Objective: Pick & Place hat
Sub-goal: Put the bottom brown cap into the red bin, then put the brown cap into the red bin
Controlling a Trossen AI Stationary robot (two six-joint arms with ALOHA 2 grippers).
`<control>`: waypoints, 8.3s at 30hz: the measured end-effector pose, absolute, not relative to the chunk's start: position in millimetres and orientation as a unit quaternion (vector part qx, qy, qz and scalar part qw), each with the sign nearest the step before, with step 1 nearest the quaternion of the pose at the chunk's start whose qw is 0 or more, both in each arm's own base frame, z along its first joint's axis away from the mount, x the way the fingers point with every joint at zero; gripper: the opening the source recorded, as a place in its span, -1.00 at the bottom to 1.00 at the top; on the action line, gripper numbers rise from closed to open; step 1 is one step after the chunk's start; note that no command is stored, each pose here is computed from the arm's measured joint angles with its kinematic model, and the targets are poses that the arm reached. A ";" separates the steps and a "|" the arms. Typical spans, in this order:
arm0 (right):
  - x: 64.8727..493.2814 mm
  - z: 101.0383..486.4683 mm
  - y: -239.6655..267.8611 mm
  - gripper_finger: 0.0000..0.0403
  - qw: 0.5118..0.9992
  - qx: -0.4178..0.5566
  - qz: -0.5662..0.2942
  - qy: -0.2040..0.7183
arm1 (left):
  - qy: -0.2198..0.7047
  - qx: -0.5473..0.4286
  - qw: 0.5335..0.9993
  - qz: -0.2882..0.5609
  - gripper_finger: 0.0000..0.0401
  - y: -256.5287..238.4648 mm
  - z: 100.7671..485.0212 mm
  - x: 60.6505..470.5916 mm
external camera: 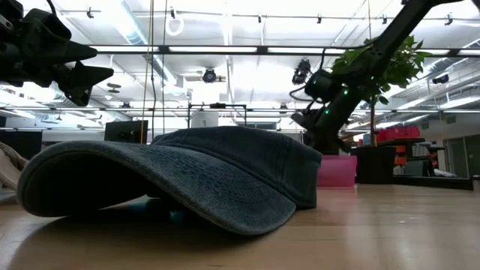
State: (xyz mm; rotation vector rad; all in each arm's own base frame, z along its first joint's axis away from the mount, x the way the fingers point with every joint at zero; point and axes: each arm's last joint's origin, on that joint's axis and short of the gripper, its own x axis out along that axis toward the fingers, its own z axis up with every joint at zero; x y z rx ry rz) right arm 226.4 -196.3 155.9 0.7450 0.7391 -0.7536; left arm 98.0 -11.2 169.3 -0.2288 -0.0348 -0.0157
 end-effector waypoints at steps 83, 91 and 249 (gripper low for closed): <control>154.9 348.9 -19.1 -0.98 0.971 0.192 0.071 -0.124 | -0.385 -0.383 0.835 -0.084 0.10 -2.1 261.1 60.7; 143.4 326.0 -18.0 -0.98 0.971 0.185 0.069 -0.134 | -0.418 -0.399 0.815 0.040 0.10 5.5 276.2 56.2; 77.6 268.0 -18.5 -0.90 0.873 0.318 -0.014 -0.370 | 0.050 -0.064 0.909 0.408 -0.94 -62.3 468.7 288.6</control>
